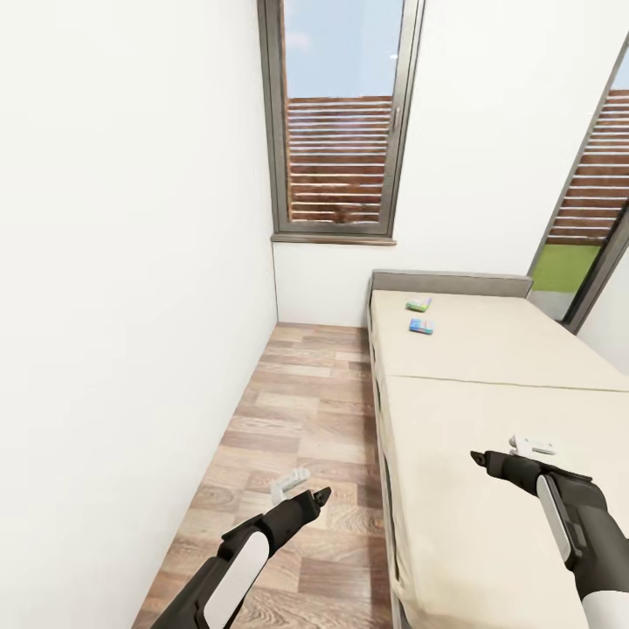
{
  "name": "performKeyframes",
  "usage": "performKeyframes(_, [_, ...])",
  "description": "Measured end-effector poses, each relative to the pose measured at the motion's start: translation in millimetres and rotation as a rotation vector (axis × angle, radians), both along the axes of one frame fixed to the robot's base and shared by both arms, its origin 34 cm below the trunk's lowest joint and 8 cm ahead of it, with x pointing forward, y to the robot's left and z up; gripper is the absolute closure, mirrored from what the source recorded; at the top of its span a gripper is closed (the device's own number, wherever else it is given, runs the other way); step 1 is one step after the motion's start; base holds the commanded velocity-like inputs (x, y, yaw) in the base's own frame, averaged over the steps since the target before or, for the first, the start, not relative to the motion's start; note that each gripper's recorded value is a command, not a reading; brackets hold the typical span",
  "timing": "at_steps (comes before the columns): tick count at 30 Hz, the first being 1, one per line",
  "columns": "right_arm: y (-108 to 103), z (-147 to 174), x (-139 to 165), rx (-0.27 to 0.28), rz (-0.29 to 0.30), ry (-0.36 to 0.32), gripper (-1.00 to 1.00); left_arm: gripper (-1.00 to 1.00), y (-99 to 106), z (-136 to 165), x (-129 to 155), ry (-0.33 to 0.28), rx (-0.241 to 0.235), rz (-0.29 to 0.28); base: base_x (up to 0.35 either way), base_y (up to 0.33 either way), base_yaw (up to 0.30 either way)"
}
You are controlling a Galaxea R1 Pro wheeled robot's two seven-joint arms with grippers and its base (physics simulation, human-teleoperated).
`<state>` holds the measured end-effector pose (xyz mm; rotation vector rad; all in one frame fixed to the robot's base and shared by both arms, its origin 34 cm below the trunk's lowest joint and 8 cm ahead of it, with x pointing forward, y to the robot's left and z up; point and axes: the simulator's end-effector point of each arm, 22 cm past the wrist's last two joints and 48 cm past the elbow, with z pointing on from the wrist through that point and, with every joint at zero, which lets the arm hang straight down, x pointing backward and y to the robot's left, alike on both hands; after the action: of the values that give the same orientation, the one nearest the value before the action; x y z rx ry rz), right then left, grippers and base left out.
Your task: Put all the toys in the child's room - the three board games (two on the bed and one on the table), the two jigsaw puzzles on the table, and the tennis ball on the table - inside the toy box on the table in the child's room.
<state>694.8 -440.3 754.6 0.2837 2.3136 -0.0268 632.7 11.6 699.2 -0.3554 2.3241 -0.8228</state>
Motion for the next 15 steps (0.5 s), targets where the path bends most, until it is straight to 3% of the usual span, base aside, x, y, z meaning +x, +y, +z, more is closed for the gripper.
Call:
performKeyframes(8, [-0.1, 0.4, -0.1, 0.000, 0.000, -0.001, -1.00, -1.00, -0.7, 0.1, -0.6, 0.000, 0.002, -0.002, 0.232, 0.000, -0.004])
performKeyframes(15, [-0.1, 0.5, -0.2, 0.000, 0.000, -0.001, -1.00, -1.00, -1.1, -0.1, -1.1, 0.000, 0.004, -0.004, 0.307, 0.000, -0.122])
